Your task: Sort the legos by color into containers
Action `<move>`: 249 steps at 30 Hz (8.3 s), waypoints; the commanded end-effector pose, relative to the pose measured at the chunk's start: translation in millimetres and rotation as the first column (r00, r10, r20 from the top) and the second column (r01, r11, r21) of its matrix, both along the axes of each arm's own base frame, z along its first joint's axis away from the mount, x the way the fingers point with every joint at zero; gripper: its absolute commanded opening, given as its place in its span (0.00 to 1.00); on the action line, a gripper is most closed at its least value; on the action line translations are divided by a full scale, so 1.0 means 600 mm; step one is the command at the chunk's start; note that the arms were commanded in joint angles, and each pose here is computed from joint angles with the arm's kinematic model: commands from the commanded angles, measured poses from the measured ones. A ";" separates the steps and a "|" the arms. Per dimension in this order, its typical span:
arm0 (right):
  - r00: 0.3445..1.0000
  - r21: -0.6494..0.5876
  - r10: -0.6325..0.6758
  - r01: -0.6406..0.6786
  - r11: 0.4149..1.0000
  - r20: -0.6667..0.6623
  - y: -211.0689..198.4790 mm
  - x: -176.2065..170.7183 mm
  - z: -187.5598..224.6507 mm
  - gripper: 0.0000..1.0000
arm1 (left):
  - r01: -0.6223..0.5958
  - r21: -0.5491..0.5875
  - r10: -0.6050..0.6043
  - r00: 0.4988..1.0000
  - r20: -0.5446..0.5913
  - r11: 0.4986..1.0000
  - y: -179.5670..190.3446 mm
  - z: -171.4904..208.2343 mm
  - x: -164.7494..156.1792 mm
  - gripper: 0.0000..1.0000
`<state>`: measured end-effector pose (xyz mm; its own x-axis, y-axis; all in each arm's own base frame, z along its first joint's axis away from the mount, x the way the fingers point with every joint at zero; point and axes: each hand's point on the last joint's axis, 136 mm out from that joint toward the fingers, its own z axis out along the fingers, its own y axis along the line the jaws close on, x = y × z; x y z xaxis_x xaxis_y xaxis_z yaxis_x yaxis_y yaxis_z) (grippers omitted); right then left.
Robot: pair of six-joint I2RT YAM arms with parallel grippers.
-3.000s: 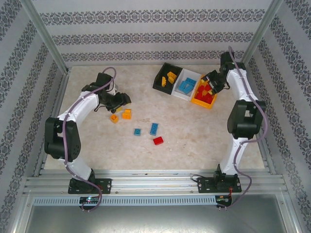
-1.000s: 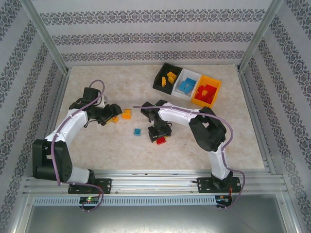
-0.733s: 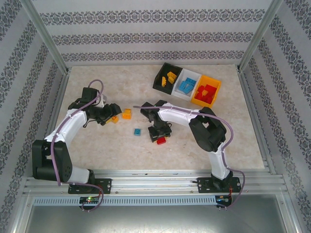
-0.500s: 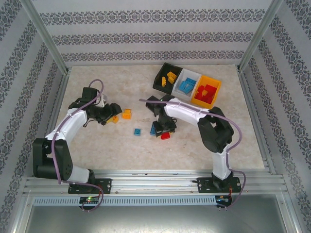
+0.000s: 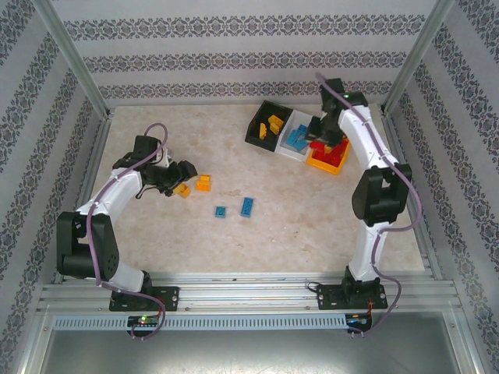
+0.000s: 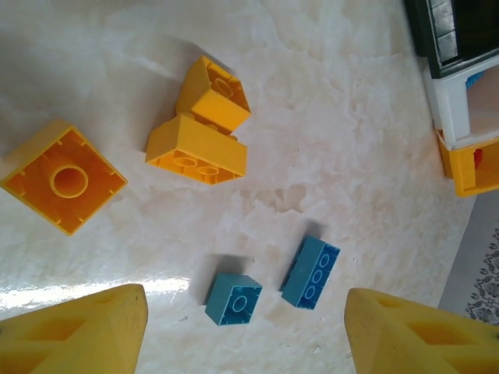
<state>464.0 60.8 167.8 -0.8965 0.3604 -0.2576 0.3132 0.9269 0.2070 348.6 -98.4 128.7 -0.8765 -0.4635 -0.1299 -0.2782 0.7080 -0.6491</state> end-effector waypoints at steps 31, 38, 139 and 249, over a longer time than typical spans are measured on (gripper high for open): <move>0.988 0.094 -0.152 0.151 0.984 0.010 -0.083 0.088 0.004 0.73 | -0.076 0.033 0.075 0.997 0.021 0.997 0.021 0.024 -0.001 0.71; 0.998 0.141 0.017 -0.008 0.990 -0.056 0.032 0.006 0.014 0.75 | -0.050 0.034 0.048 0.998 0.047 0.998 0.019 0.024 -0.027 0.78; 0.855 0.138 0.293 -0.258 0.956 -0.428 0.479 -0.198 -0.215 0.72 | -0.162 0.201 0.172 0.984 -0.037 0.966 0.131 0.015 -0.106 1.00; 0.987 0.486 0.143 -0.093 0.869 -0.067 0.297 -0.145 -0.059 0.64 | 0.222 0.308 -0.137 0.952 -0.275 0.925 0.072 -0.096 0.002 0.90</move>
